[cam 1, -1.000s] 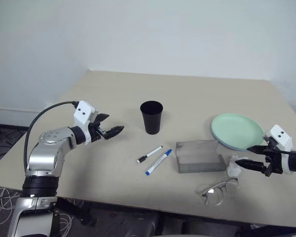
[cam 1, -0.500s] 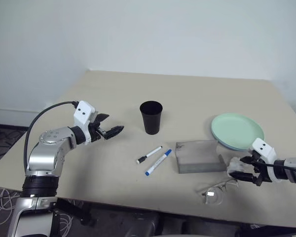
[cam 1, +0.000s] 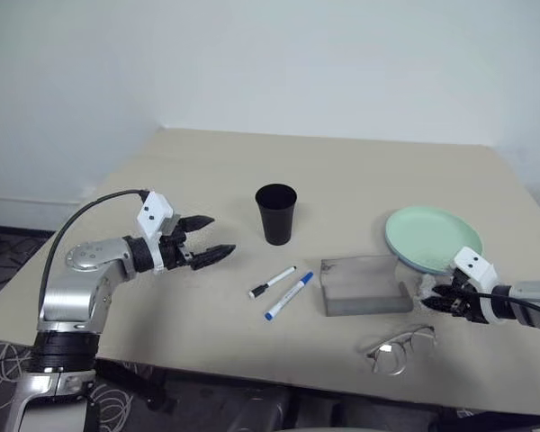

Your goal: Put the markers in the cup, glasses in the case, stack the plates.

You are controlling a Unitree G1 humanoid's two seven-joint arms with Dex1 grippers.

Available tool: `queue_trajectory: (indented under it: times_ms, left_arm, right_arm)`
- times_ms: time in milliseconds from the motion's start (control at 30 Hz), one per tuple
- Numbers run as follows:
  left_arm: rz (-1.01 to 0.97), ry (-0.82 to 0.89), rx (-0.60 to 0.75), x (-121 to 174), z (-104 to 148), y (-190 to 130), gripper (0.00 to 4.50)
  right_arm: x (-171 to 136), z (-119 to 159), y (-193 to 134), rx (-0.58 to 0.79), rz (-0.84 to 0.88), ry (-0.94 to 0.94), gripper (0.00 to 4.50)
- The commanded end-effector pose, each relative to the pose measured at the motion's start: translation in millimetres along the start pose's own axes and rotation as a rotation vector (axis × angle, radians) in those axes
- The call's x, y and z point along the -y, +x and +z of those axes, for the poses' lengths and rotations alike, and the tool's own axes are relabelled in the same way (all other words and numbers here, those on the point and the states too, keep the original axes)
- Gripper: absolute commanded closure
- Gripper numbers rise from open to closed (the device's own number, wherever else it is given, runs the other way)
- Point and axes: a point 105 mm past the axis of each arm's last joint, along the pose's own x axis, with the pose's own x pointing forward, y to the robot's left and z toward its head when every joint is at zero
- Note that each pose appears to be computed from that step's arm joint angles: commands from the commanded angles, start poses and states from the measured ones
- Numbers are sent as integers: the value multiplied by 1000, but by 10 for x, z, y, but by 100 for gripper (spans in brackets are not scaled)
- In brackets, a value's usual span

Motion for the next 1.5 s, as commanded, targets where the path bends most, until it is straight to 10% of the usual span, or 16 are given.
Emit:
queue_trajectory:
  times_ms: [33, 267, 400, 700, 1133, 1500]
  left_arm:
    - [-48, 57, 57, 44, 203, -73, 0]
    - [-59, 77, 63, 47, 232, -77, 0]
    - [-117, 75, 63, 116, 254, -30, 0]
    - [-169, 73, 74, 221, 276, 151, 0]
    - [-201, 99, 69, 400, 311, 348, 0]
    - [-196, 133, 45, 434, 310, 549, 0]
  right_arm:
    - [61, 102, -35, 27, -25, -33, 445]
    - [58, 197, -190, 65, 10, -50, 448]
    - [205, 740, -451, 269, -8, -82, 448]
    - [811, 1013, -182, 262, -283, -60, 448]
    - [992, 963, -66, 216, -354, -93, 14]
    - [869, 864, -445, 265, -314, -119, 4]
